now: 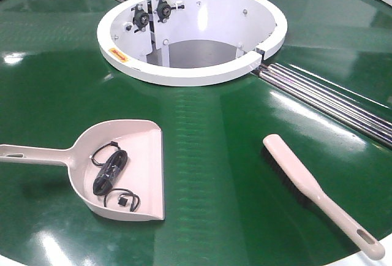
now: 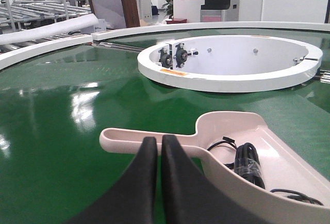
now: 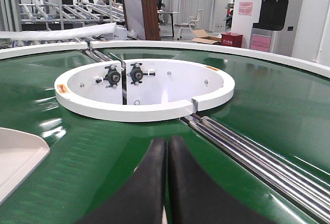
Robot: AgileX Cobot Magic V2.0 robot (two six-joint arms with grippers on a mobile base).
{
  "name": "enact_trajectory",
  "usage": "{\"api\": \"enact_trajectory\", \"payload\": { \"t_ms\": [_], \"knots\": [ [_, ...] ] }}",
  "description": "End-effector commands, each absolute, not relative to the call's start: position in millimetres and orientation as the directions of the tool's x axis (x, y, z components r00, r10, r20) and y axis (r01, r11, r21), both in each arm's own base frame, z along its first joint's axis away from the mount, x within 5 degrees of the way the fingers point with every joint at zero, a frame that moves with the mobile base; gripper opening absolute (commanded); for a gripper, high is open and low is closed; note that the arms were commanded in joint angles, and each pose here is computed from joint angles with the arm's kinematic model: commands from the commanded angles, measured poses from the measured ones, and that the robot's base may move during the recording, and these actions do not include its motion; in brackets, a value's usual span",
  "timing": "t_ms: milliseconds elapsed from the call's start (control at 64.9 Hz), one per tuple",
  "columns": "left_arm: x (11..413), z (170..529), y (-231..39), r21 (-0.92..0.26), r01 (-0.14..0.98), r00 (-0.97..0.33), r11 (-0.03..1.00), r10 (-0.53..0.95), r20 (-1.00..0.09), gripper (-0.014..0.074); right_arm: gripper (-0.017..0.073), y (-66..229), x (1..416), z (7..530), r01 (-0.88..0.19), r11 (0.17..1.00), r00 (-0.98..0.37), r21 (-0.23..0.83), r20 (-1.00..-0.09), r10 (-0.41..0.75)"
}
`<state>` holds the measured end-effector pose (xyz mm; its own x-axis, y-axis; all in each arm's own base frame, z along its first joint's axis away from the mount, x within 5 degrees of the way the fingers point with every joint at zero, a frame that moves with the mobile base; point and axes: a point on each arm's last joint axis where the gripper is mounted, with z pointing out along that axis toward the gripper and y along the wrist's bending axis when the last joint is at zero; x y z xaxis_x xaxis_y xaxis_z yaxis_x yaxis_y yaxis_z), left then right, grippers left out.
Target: Clean and inspect green conveyor with broom and dustpan
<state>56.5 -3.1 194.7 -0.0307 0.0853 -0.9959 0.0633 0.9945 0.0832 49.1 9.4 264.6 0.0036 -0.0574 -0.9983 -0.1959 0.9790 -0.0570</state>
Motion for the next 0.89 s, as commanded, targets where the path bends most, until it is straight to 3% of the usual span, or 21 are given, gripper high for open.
{"api": "enact_trajectory", "payload": {
  "t_ms": [0,878],
  "knots": [
    [55.8,197.8,-3.5,0.061,0.062,0.037,0.996,0.058,-0.998,-0.0006,-0.0008,9.4,48.5,280.1,-0.19,0.98,0.095,-0.059,-0.995,-0.042],
    [55.9,196.3,-3.3,0.058,0.062,0.017,0.996,0.057,-0.998,-0.0006,-0.0008,9.4,48.5,280.0,-0.19,0.98,0.094,-0.059,-0.995,-0.042]
  ]
}}
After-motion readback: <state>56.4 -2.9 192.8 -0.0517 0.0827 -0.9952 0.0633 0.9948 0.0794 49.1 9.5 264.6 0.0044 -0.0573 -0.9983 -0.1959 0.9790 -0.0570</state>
